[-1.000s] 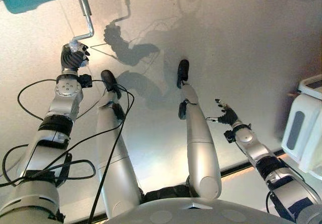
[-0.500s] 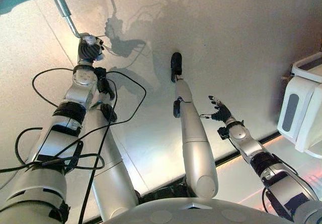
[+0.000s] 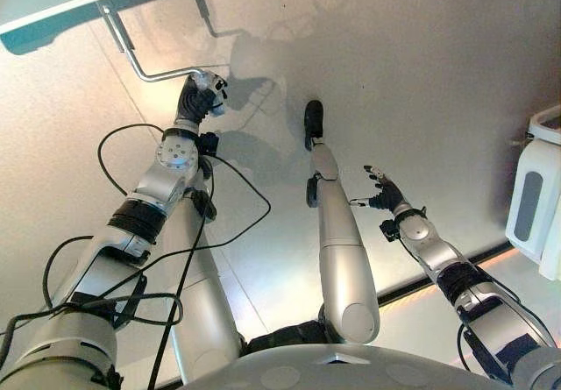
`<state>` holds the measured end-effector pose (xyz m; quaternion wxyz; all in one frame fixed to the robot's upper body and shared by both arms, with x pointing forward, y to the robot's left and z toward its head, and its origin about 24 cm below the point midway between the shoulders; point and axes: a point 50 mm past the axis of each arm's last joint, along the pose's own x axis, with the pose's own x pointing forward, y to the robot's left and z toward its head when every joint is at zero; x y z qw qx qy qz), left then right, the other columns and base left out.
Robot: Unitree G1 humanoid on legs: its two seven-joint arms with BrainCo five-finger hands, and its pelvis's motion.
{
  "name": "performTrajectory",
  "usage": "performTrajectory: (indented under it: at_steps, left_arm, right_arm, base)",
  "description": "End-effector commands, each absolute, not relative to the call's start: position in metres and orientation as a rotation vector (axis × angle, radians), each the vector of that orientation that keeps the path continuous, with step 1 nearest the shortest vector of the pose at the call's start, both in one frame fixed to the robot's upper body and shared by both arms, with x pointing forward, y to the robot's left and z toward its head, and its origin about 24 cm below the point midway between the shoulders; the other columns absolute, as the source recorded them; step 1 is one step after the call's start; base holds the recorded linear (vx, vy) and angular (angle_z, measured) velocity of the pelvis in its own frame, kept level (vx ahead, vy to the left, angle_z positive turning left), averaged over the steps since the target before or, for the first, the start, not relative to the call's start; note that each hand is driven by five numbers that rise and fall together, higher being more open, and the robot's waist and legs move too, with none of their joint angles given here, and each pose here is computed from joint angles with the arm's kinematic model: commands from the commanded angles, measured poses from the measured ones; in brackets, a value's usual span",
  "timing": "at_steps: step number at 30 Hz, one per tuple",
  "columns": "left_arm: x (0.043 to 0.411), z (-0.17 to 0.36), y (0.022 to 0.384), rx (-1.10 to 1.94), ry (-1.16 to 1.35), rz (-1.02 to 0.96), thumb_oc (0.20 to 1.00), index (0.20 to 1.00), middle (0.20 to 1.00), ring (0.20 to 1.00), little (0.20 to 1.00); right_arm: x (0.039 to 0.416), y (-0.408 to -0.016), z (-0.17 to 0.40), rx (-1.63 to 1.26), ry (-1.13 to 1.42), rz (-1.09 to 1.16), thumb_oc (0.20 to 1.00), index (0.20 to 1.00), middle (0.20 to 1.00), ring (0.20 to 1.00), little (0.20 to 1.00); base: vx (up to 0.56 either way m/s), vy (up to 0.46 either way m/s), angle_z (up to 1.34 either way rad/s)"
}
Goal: Raise the hospital bed
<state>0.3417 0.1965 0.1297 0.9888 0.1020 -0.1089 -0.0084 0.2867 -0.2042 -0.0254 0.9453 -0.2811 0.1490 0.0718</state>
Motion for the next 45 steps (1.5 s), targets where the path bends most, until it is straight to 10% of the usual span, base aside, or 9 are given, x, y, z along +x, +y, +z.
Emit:
performTrajectory:
  at_steps: [1, 20, 45]
  left_arm:
    - [0.322, 0.173, 0.185, 0.168, -0.473, -0.141, 0.2, 0.2, 0.2, 0.2, 0.2]
    - [0.252, 0.114, 0.269, 0.219, -0.247, 0.045, 0.2, 0.2, 0.2, 0.2, 0.2]
    - [0.321, 0.099, 0.365, 0.328, 0.109, 0.651, 0.2, 0.2, 0.2, 0.2, 0.2]
  right_arm:
    - [0.263, -0.227, -0.041, -0.599, 0.393, 0.122, 1.0, 1.0, 1.0, 1.0, 1.0]
    - [0.22, -0.262, -0.066, -0.547, 0.533, 0.001, 1.0, 1.0, 1.0, 1.0, 1.0]
    - [0.245, -0.222, -0.058, -0.511, 0.438, 0.113, 1.0, 1.0, 1.0, 1.0, 1.0]
  base:
    - [-0.1, -0.098, 0.02]
    - [-0.01, -0.049, 0.08]
    - [0.03, 0.097, -0.07]
